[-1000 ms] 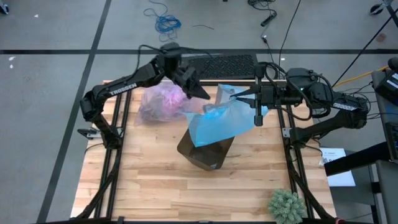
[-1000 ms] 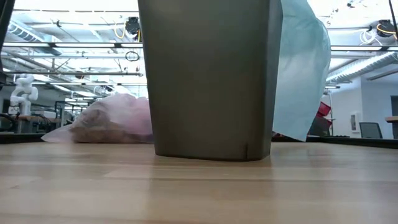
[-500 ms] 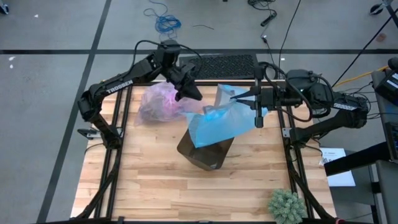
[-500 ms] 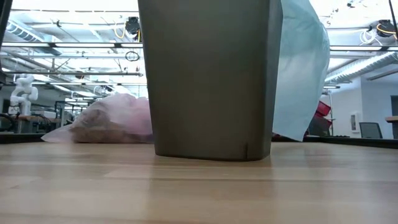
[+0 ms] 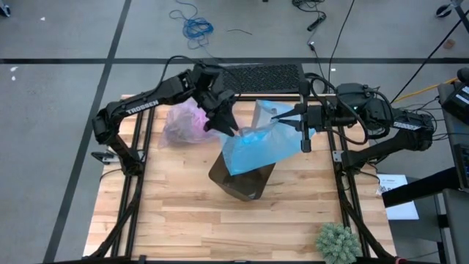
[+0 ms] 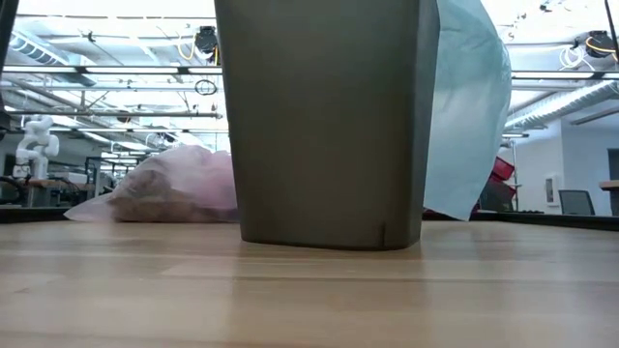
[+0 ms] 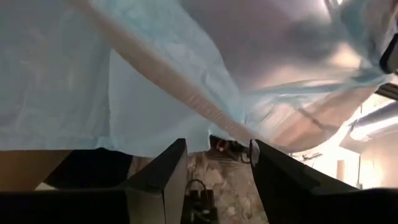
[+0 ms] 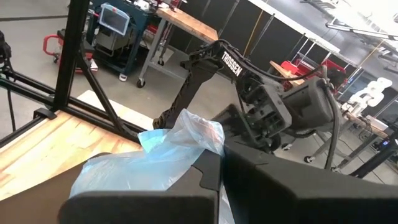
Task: Place trash/remove bag and relplace
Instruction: Insert the new trash bag into the trash bin
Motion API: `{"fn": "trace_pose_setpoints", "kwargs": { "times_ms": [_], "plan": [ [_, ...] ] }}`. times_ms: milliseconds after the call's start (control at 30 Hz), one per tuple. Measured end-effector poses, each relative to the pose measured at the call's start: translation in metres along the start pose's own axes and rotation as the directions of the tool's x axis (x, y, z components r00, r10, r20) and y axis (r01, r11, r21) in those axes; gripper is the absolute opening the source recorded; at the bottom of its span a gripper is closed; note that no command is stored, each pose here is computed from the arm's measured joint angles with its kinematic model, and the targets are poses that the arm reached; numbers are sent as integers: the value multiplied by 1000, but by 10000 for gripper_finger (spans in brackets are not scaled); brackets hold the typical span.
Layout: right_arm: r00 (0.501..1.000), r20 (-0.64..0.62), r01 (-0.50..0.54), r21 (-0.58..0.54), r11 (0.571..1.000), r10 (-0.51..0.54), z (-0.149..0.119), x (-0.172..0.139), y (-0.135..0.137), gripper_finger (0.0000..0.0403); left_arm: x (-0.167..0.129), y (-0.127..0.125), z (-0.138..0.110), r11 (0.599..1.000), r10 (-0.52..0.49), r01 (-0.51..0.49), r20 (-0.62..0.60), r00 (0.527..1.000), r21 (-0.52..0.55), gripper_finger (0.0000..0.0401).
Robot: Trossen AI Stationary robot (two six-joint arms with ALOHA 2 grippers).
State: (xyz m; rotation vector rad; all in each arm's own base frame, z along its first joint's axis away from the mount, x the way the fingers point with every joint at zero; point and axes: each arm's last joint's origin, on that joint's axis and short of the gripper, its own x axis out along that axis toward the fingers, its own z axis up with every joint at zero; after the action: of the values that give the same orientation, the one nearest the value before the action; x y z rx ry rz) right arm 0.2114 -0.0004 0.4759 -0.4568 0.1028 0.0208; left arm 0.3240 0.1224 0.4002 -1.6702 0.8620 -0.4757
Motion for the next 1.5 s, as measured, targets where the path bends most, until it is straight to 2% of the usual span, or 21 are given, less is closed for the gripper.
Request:
{"fn": "trace_pose_setpoints", "kwargs": {
  "times_ms": [133, 300, 467, 733, 867, 1000, 1133, 1167, 1367, 1500],
  "plan": [
    [1000, 0, 0, 0, 1000, 0, 0, 0, 0, 0, 5, 7, 2, 1000, 15, -15, 7, 1000, 2, 169],
    [1000, 2, -2, 0, 1000, 2, 0, -1, 0, 0, 3, 12, 7, 999, 31, -33, 93, 995, 20, 169],
    [1000, 3, -3, 0, 1000, 3, 0, -1, 0, 0, 3, 14, 11, 999, 34, -38, 104, 994, 34, 169],
    [1000, 3, -3, 0, 1000, 3, 0, -1, 0, 0, 15, 14, 23, 994, 15, -28, 124, 992, 106, 170],
    [1000, 3, -2, 0, 1000, 2, 0, -1, 0, 0, 18, 10, 31, 983, -20, -8, 153, 988, 182, 163],
    [1000, 3, -2, 0, 1000, 2, 0, -1, 0, 0, 18, 4, 33, 965, -63, 12, 186, 980, 263, 118],
    [1000, 3, -2, 0, 1000, 2, 0, -1, 0, 0, 18, -6, 32, 917, -122, 39, 186, 975, 397, 25],
    [1000, 3, -2, 0, 1000, 2, 0, -1, 0, 0, 17, -9, 32, 904, -138, 47, 187, 972, 425, 13],
    [1000, 1, 2, 0, 1000, -2, 0, -1, 0, 0, 14, -22, 29, 861, -195, 63, 214, 957, 504, 2],
    [1000, 1, 2, 0, 1000, -2, 0, -1, 0, 0, -1, -47, 19, 800, -260, 79, 225, 939, 594, 1]
  ]
}}
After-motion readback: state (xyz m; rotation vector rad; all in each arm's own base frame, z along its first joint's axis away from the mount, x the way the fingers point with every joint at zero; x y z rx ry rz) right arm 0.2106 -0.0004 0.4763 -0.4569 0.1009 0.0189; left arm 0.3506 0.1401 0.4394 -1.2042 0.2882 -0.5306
